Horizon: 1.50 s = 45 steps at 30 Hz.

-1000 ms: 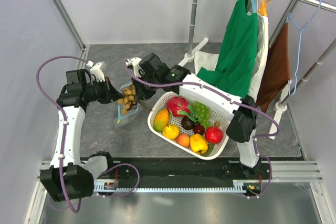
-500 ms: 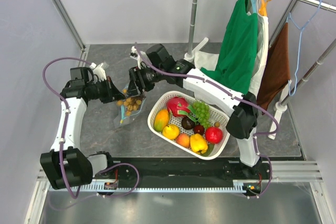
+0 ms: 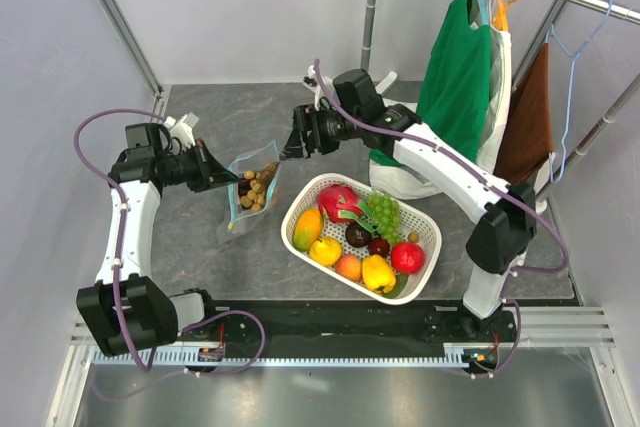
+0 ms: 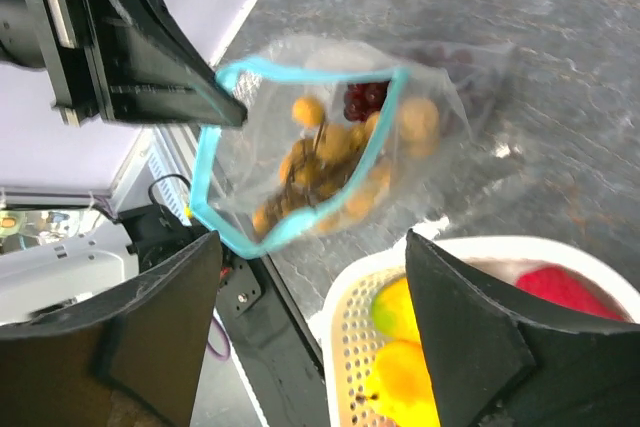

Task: Place the food in the zip-top bag and seal the zipper
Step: Place the fake fruit in the zipper food storage bag, then adjust the zipper food storage bag at the center of the board.

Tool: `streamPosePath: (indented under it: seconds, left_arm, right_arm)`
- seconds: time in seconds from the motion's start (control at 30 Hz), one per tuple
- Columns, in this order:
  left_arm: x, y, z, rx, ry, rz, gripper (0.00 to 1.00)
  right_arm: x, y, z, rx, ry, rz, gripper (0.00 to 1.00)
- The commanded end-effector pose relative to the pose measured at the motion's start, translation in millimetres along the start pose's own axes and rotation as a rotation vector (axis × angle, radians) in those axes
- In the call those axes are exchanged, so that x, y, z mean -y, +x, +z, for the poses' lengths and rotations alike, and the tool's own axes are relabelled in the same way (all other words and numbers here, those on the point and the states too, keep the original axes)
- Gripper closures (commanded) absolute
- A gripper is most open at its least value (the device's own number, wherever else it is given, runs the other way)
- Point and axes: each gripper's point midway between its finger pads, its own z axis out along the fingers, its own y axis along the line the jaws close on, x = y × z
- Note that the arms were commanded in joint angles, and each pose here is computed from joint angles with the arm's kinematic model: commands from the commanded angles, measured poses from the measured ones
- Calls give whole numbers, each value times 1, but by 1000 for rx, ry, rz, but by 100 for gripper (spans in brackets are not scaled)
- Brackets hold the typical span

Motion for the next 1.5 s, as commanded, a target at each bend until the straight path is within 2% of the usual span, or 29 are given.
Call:
streamPosePath:
  seconds: [0.0,0.03,0.13,0.23,0.4,0.6,0.83,1.03,1.07,1.1,1.17,1.2,1.27,1.3,1.47]
  left_arm:
    - [18,-17,-11,41,45,-9,98]
    - [19,-18,-12,45,47,-12,98]
    - [22,-21,-13,49,55,-23,98]
    - [24,-23,-13,50,62,-33,98]
    - [24,-24,-13,53,63,-26,98]
    - [25,-24,-13,54,69,-33,98]
    - [25,-24,-13,58,67,-24,98]
    - [23,-19,-12,50,70,-29,98]
    - [23,-18,-12,51,68,-27,98]
    - [23,-18,-13,52,68,-23,98]
    - [24,-18,-14,58,65,-14,98]
    - [23,-19,-15,62,55,-4,98]
    - [21,-24,-17,81,24,19,98]
    - [20,-26,-20,92,6,49,98]
    - [20,-52,-49,204,-157,222,98]
  right_arm:
    - [-14,-6,-28,90,-8,-17,26]
    - [-16,-2,-30,93,-21,-4,32]
    - [-17,18,-33,74,-52,51,40]
    - [-13,32,-24,51,-57,81,43]
    - [-27,46,1,29,-84,115,42]
    - [-29,53,26,43,-62,167,30]
    - [-13,68,55,12,15,275,31]
    - [-17,62,65,21,-17,300,33]
    - [-21,59,66,26,-35,298,37]
    - [-22,58,66,28,-37,295,50]
    - [-22,57,64,29,-36,288,67]
    - [-23,55,62,34,-37,283,84]
    - [-28,50,56,46,-49,263,96]
    - [-34,45,50,58,-62,236,100]
    - [-75,7,26,135,-173,140,100]
